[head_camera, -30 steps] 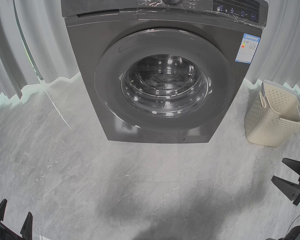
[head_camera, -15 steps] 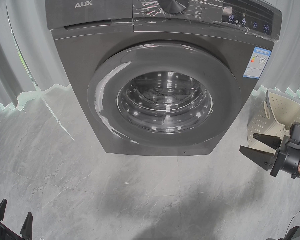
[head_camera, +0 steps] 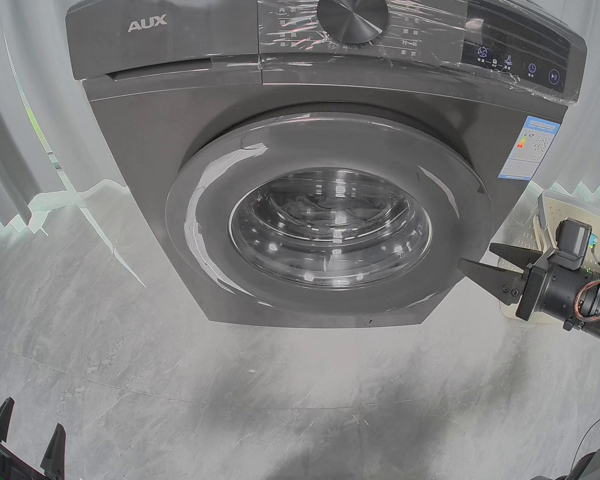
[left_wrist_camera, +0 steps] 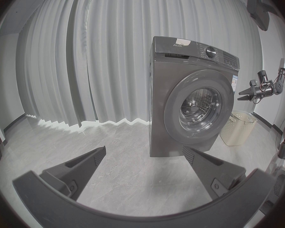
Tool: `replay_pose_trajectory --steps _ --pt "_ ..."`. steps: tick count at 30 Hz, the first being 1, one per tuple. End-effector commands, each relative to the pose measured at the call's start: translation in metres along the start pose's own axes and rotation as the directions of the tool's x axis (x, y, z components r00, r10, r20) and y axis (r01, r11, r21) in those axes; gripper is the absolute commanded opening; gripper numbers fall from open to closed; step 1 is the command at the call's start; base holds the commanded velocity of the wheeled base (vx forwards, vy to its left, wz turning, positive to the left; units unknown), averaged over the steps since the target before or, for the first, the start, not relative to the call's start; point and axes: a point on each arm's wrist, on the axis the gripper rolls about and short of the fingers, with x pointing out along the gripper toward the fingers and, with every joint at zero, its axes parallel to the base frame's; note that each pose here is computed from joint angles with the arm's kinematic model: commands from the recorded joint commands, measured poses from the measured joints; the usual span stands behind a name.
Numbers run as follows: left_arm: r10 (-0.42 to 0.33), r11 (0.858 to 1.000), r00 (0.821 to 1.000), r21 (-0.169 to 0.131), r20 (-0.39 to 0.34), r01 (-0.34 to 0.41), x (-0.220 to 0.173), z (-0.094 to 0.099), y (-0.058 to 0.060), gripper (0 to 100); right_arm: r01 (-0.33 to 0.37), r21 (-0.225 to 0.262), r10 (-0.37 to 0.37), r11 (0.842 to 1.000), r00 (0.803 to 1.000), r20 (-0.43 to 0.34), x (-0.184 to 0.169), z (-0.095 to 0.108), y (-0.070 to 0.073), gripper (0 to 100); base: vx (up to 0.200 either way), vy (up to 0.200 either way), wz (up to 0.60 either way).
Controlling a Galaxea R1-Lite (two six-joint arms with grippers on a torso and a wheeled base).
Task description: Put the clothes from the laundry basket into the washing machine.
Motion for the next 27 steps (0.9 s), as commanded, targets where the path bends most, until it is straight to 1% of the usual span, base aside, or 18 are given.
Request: replay_pose_trajectory --steps 1,5,10,13,14,15,16,17,18,19,20,22,24,25,27 --pt "0.001 1.000 1.000 0.001 -0.010 -0.001 0.001 -0.005 0.000 100 -0.002 0.004 0.002 1.000 1.000 -0.004 0.004 0.000 -0.001 100 0.200 0.000 0.00" --pt "-0.001 1.000 1.000 -0.004 -0.009 0.001 0.001 -0.005 0.000 100 -0.001 0.003 0.000 1.000 1.000 0.014 0.006 0.006 -0.001 100 0.200 0.000 0.00" --pt "-0.001 1.000 1.000 -0.006 -0.010 0.001 0.001 -0.005 0.000 100 -0.008 -0.009 0.009 1.000 0.999 0.049 0.012 0.012 -0.001 100 0.000 0.000 0.00" --pt "-0.001 1.000 1.000 -0.007 -0.009 0.001 0.001 -0.005 0.000 100 -0.009 -0.030 0.013 1.000 0.993 0.121 0.023 0.013 -0.004 100 0.000 0.000 0.00" --pt "-0.001 1.000 1.000 -0.007 -0.009 0.001 0.001 -0.005 0.000 100 -0.009 -0.030 0.013 1.000 0.993 0.121 0.023 0.013 -0.004 100 0.000 0.000 0.00" --pt "-0.001 1.000 1.000 -0.009 -0.009 0.001 0.001 -0.005 0.000 100 0.000 -0.039 0.007 0.999 0.986 0.165 0.026 0.016 -0.005 100 0.000 0.000 0.00" --pt "-0.001 1.000 1.000 -0.009 -0.009 0.001 0.001 -0.005 0.000 100 0.013 -0.043 -0.005 0.999 0.981 0.192 0.027 0.018 -0.005 100 0.000 0.000 0.00" --pt "-0.001 1.000 1.000 -0.009 -0.009 0.001 0.001 -0.005 0.000 100 0.028 -0.046 -0.018 0.999 0.976 0.216 0.027 0.020 -0.005 100 0.000 0.000 0.00" --pt "-0.001 1.000 1.000 -0.009 -0.009 0.001 0.001 -0.005 0.000 100 0.028 -0.046 -0.018 0.999 0.976 0.216 0.027 0.020 -0.005 100 0.000 0.000 0.00" --pt "-0.001 1.000 1.000 -0.009 -0.009 0.001 0.001 -0.005 0.000 100 0.050 -0.049 -0.036 0.998 0.969 0.245 0.026 0.021 -0.005 100 0.000 0.000 0.00" --pt "-0.001 1.000 1.000 -0.009 -0.009 0.001 0.001 -0.005 0.000 100 0.059 -0.049 -0.045 0.997 0.967 0.249 0.025 0.020 -0.004 100 0.000 0.000 0.00" --pt "-0.001 1.000 1.000 -0.009 -0.009 0.001 0.001 -0.005 0.000 100 0.054 -0.047 -0.042 0.997 0.971 0.235 0.021 0.014 -0.002 100 0.000 0.000 0.00" --pt "0.001 1.000 1.000 -0.010 -0.009 -0.001 0.001 -0.005 0.000 100 0.031 -0.054 -0.019 0.998 0.975 0.222 0.006 0.008 0.006 100 0.000 0.000 0.00" --pt "0.001 1.000 1.000 -0.012 -0.009 -0.001 0.001 -0.005 0.000 100 0.008 -0.061 0.006 0.998 0.976 0.218 -0.009 0.003 0.013 100 0.000 0.000 0.00" --pt "0.001 1.000 1.000 -0.016 -0.009 -0.001 0.001 -0.005 0.000 100 -0.007 -0.062 0.019 0.998 0.979 0.202 -0.025 -0.004 0.018 100 0.000 0.000 0.00"
